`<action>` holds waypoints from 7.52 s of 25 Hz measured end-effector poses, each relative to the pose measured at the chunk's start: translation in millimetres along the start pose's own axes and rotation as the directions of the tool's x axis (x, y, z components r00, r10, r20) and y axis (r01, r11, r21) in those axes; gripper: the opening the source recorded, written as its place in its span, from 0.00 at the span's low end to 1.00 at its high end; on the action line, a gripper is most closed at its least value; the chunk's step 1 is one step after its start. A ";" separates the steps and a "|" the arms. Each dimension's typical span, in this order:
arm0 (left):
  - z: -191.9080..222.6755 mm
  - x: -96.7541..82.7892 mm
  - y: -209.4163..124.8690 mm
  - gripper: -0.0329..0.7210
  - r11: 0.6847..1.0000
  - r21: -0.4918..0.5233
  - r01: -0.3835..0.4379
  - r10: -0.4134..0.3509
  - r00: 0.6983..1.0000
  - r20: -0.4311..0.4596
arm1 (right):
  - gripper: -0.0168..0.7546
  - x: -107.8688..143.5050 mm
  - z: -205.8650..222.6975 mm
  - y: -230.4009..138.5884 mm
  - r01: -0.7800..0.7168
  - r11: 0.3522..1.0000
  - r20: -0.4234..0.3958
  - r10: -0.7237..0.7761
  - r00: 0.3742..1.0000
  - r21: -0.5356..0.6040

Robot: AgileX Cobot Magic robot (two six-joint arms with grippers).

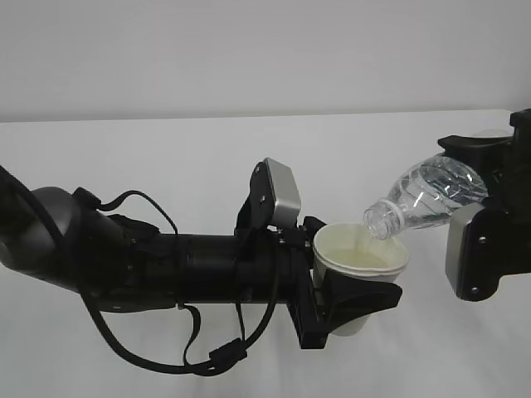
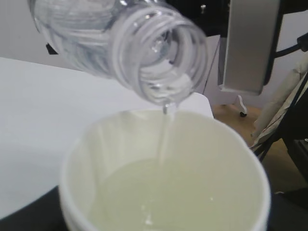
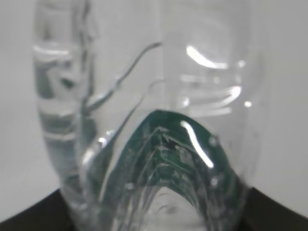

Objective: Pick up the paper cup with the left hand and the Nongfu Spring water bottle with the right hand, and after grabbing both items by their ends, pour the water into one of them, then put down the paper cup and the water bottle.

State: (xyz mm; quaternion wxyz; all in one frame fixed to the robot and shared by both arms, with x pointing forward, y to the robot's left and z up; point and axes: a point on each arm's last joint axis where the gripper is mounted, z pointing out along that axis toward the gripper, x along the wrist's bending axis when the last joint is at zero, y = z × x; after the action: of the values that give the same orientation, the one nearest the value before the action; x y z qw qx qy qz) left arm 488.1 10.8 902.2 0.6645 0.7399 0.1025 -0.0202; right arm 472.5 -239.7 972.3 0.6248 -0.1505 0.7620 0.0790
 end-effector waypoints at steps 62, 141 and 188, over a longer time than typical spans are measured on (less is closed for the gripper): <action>0.0 0.6 0.1 0.67 1.000 -0.001 0.003 -0.003 1.000 -0.006 | 0.55 -0.2 0.0 0.0 0.000 1.000 0.002 0.000 1.000 0.000; -1.0 10.8 4.8 0.67 0.998 -0.057 0.020 -0.027 0.993 -0.117 | 0.55 29.6 26.1 -17.2 -0.994 -0.045 0.178 0.982 -0.063 -0.104; -1.1 12.3 4.4 0.67 0.999 -0.047 -0.025 0.018 0.991 -0.136 | 0.55 97.7 136.1 -25.1 -0.997 -0.075 0.185 0.980 -0.071 0.016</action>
State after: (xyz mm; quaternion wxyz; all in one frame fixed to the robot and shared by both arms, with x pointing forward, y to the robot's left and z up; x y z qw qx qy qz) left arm 500.8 13.0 904.6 0.6739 0.7244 0.1398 0.0397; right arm 590.2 -234.2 850.4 0.4207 0.5045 0.5960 0.4619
